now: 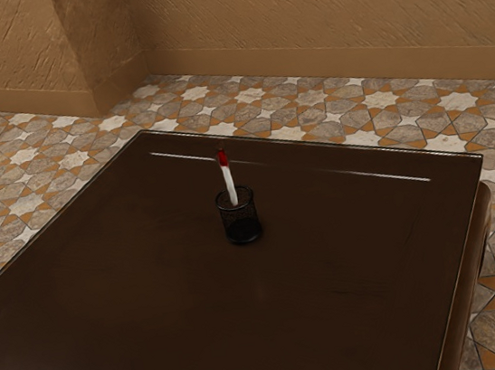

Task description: Take the marker out of the pen holder and place it to the left of the pen holder.

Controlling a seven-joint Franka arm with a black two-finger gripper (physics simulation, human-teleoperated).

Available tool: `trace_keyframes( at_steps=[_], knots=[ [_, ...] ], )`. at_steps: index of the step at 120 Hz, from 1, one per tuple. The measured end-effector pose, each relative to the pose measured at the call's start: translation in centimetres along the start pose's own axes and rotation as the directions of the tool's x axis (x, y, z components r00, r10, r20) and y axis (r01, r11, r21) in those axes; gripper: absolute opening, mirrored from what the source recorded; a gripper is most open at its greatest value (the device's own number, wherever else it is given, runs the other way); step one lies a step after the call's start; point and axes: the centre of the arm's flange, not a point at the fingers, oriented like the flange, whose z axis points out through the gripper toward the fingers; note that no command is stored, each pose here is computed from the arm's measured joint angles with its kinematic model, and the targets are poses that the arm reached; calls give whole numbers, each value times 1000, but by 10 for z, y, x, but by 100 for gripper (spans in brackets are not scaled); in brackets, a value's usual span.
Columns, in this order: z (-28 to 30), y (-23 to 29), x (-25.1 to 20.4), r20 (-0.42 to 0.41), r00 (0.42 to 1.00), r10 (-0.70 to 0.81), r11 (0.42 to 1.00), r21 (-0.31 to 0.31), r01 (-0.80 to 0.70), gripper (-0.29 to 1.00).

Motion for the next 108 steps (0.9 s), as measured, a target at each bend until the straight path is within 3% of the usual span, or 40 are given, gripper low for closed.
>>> trace_keyframes(
  at_steps=[13,22,35,44,53,81,108],
  knots=[
    [26,-7,119,-102,995,-1,999,-33,-2,70],
    [5,-17,211,-181,983,-25,998,-59,14,70],
    [20,-45,342,-176,981,-81,991,-118,61,70],
    [46,-68,397,-141,982,-122,981,-164,98,70],
    [63,-78,424,-122,981,-151,971,-205,124,70],
    [31,-16,451,-319,936,-150,969,-238,74,70],
    [51,-29,493,-331,916,-228,942,-312,121,69]
  ],
)
